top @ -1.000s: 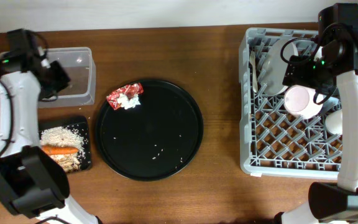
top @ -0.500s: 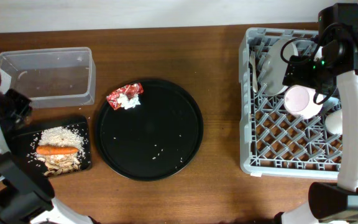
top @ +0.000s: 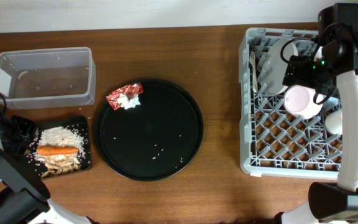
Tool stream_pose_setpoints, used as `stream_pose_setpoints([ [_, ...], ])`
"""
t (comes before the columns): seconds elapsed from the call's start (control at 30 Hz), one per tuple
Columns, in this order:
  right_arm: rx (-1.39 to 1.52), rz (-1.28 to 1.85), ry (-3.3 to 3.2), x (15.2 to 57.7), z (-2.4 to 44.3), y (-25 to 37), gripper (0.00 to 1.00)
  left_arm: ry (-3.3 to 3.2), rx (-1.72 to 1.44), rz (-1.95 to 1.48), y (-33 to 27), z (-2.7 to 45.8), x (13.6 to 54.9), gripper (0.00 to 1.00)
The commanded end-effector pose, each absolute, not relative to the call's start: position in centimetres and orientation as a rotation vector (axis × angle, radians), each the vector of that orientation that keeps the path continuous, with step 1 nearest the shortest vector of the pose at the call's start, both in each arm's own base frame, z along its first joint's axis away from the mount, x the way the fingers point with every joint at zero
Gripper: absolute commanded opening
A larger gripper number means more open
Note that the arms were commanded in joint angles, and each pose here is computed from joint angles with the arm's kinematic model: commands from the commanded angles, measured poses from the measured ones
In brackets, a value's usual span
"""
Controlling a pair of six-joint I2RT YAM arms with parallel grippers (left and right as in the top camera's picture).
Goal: Sort waste into correct bins and load items into the dishwasher rack
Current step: 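Release the scrap into the box and move left gripper to wrapper, then grasp the red wrapper on the round tray with the left gripper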
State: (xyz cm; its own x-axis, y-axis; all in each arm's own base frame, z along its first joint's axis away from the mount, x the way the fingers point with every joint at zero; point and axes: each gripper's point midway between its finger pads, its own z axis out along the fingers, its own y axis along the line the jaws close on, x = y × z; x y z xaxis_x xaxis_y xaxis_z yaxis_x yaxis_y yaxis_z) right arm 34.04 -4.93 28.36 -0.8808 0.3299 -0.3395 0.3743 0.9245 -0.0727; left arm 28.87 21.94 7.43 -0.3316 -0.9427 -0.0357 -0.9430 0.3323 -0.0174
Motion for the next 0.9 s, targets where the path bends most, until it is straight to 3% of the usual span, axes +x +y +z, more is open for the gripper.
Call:
stream_pose_setpoints([
  [0.0, 0.539, -0.211, 2.733, 33.9, 29.0, -5.3, 0.99, 2.540, -1.813, -0.003, 21.7, 7.1, 28.6, 0.49],
  [0.23, 0.539, -0.211, 2.733, 33.9, 29.0, -5.3, 0.99, 2.603, -1.506, -0.439, 17.0, 9.9, 33.1, 0.49],
  [0.33, 0.539, -0.211, 2.733, 33.9, 29.0, -5.3, 0.99, 2.613, -1.363, -0.463, 14.4, 12.1, 34.6, 0.49],
  [0.47, 0.539, -0.211, 2.733, 33.9, 29.0, -5.3, 0.99, 2.613, -0.854, -0.441, 8.0, 17.6, 37.9, 0.49],
  [0.57, 0.539, -0.211, 2.733, 33.9, 29.0, -5.3, 0.99, 2.576, -0.439, -0.424, 1.5, 20.9, 40.0, 0.77],
  [0.7, 0.539, -0.211, 2.733, 33.9, 29.0, -5.3, 0.99, 2.577, -0.159, -0.225, -4.7, 20.4, 41.6, 0.79],
  [0.87, 0.539, -0.211, 2.733, 33.9, 29.0, -5.3, 0.99, 2.613, 0.035, 0.090, -8.5, 15.9, 43.3, 0.82],
])
